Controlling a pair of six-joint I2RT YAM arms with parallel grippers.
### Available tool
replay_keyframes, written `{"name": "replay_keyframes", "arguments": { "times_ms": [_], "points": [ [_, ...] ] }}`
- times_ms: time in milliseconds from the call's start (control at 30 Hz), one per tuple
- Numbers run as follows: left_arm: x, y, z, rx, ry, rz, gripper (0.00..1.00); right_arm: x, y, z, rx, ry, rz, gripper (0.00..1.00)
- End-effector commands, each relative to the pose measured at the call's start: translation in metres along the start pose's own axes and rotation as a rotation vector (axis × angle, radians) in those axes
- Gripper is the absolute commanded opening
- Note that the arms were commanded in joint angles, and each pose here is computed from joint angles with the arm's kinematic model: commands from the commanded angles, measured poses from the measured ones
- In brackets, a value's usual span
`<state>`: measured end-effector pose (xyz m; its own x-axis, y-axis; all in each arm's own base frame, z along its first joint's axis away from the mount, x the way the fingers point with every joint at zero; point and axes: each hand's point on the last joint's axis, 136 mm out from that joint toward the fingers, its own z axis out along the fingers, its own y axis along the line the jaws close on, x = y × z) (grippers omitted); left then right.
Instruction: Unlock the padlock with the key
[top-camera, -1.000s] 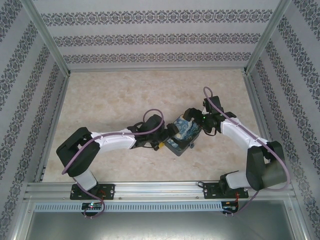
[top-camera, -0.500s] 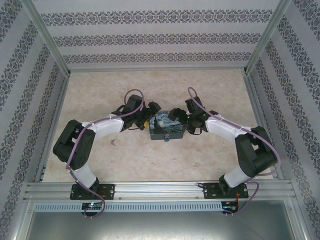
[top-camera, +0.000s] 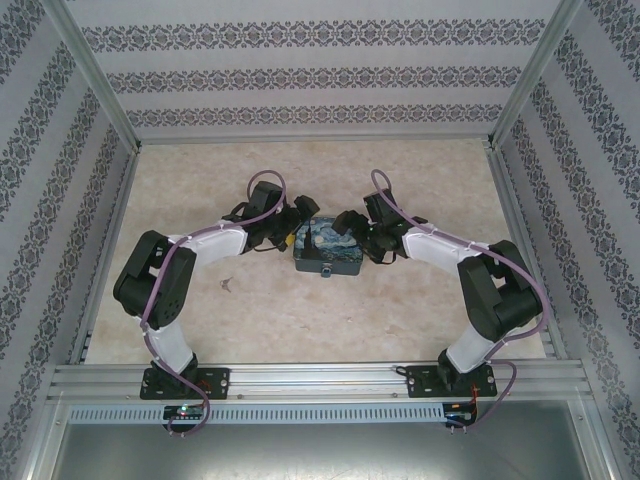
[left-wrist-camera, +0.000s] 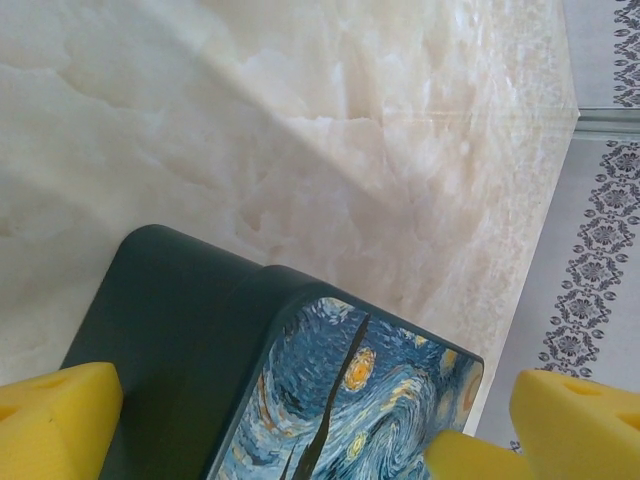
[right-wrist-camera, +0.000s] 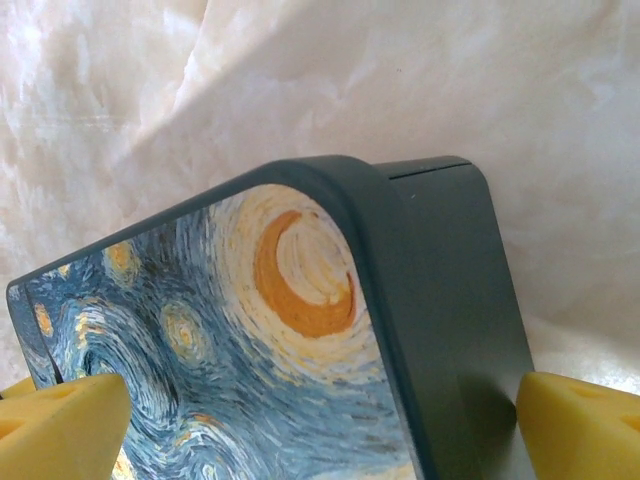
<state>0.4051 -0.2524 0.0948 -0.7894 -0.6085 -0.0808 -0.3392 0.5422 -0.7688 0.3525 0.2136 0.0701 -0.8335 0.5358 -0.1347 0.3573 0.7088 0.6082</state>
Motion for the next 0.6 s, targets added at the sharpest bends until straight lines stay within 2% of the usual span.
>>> {"name": "replay_keyframes", "arguments": {
  "times_ms": [0, 367, 567],
  "points": [
    [0.005, -0.009, 0.001, 0.058, 0.026, -0.008, 0.99, -0.014, 0.019, -0.003, -0.06, -0.031, 0.017, 0.98],
    [0.01, -0.01, -0.003, 0.056, 0.0, -0.015, 0.99, -0.027, 0.034, -0.004, -0.111, -0.029, 0.038, 0.98],
    [-0.001, -0.012, -0.008, 0.025, -0.034, 0.026, 0.99, -0.039, 0.021, -0.013, -0.105, -0.058, 0.068, 0.98]
  ]
}}
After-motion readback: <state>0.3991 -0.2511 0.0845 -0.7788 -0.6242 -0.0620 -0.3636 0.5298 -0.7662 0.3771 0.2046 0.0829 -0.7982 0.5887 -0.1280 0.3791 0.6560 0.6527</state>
